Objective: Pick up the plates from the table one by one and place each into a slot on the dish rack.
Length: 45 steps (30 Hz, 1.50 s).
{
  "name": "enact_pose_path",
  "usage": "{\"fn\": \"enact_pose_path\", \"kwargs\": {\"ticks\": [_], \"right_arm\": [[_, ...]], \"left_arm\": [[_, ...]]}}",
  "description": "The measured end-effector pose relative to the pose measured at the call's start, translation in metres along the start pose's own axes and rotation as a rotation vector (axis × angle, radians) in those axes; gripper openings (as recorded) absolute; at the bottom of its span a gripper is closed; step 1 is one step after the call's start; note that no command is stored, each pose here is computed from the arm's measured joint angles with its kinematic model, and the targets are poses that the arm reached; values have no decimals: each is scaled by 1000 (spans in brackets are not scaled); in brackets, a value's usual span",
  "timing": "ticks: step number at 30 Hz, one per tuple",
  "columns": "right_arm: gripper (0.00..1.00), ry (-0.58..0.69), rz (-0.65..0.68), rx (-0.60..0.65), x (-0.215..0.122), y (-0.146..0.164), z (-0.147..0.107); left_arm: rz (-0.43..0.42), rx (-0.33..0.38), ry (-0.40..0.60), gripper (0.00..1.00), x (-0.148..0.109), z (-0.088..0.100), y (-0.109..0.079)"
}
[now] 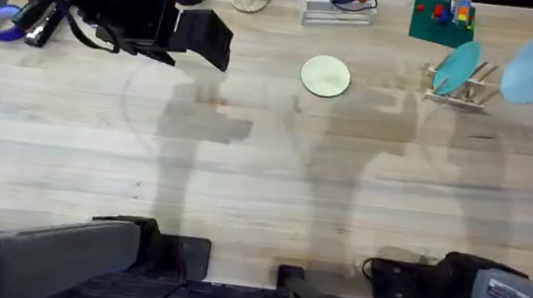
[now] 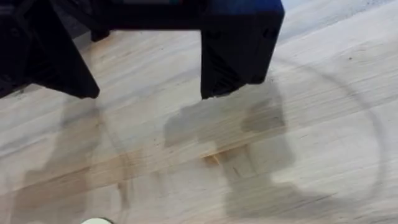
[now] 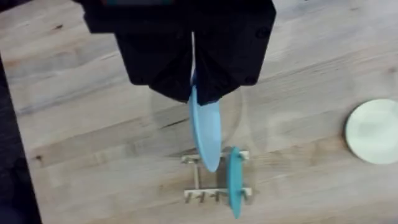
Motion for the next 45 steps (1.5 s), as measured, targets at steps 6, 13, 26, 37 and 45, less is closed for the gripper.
{"fn": "enact_pose_path", "kwargs": {"ticks": [6,13,26,37,45], "right_arm": [[26,7,-40,18,2,-19,-2],[27,-35,-63,27,3,-28,7],[26,-68,-69,18,20,-29,26],[27,-27,-57,4,56,-25,36],[27,-32,-28,-9,71,-20,43]], "left_arm": [[0,-1,1,994,0,0,0],[0,0,0,995,0,0,0],[0,0,1,994,0,0,0],[0,-1,1,995,0,0,0],[0,0,1,995,0,0,0]]}}
Point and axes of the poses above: each hand's point on the last joint's axis, 136 mm out from that joint toward the fingers, its own x axis out along the fingers, its own y axis along the line the jaws close on, z = x × y, the point moved 3 cm from there along -x, back along the fingers, and after that the axes turned 6 degrees about -x, right-handed, at the moved point
